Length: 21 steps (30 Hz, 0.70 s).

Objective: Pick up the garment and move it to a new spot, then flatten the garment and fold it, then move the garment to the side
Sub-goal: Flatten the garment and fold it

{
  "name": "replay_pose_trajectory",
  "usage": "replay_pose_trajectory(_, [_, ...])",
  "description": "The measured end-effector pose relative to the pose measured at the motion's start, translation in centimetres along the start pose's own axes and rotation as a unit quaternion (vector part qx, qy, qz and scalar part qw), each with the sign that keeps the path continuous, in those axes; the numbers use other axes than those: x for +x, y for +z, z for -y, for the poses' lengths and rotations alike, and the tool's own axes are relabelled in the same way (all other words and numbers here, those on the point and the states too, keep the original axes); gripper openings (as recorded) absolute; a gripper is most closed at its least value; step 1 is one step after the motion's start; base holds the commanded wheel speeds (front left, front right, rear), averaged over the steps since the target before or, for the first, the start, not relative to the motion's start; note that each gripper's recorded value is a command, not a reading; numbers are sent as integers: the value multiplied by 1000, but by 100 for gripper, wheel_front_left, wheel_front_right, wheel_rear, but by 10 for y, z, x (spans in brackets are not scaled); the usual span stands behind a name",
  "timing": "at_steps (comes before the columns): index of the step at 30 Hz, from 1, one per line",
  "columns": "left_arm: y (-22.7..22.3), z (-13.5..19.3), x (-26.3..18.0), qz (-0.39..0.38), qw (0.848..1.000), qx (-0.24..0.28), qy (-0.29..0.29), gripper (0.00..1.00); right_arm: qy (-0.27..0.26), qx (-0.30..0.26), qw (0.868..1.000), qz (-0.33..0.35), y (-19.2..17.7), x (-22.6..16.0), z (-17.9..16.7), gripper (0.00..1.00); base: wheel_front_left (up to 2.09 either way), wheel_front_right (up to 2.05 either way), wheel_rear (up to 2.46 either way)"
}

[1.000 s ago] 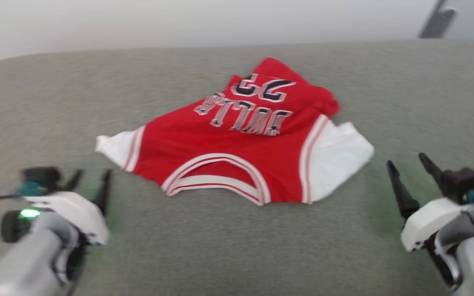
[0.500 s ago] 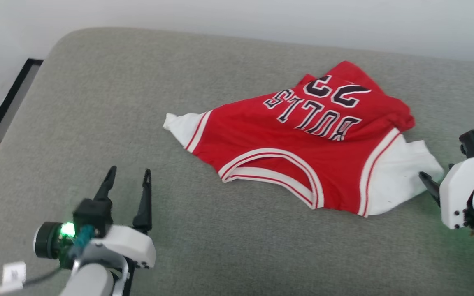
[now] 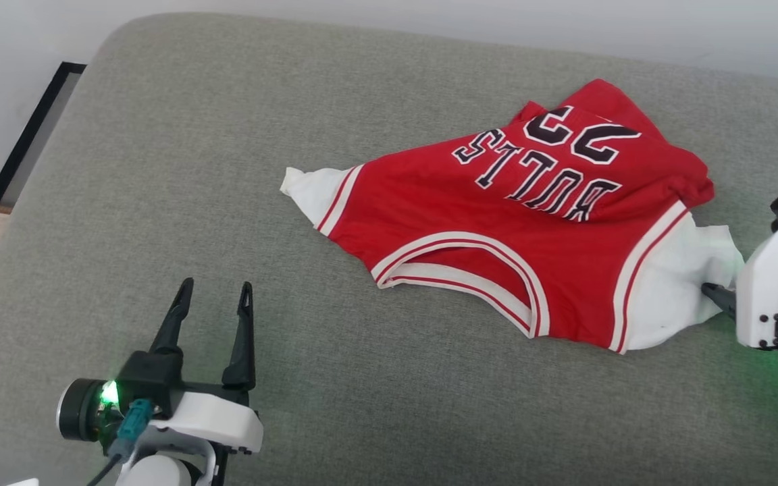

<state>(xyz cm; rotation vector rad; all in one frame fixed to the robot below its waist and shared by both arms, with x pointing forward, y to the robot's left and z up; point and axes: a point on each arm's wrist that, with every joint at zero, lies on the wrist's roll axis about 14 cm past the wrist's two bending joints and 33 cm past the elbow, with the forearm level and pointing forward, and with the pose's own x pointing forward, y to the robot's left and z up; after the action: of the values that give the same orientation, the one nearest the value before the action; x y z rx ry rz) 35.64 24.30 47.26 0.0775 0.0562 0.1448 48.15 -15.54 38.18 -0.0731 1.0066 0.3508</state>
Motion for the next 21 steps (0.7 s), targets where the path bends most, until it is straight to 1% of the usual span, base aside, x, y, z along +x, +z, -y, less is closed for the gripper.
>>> replay_pose_trajectory(1, [0,0,1,0,1000,-5,0,100,4,7,1000,2,0,0,-1,0,0,0,0])
replay_pose_trajectory(5, [0,5,5,3,1000,-12,-11,100,-1,16,1000,20,0,-4,3,0,0,0,0])
replay_pose_trajectory(10, [1,11,11,7,999,-14,-28,100,-41,32,998,35,-13,-20,38,0,0,0,0])
replay_pose_trajectory(14, [1,17,15,8,999,-16,-40,100,-76,57,995,41,-28,-38,69,0,0,0,0])
replay_pose_trajectory(18, [1,22,17,9,999,-17,-50,100,-96,82,991,45,-40,-50,87,0,0,0,0])
replay_pose_trajectory(21, [1,23,18,10,998,-16,-54,100,-108,95,988,58,-43,-55,95,0,0,0,0])
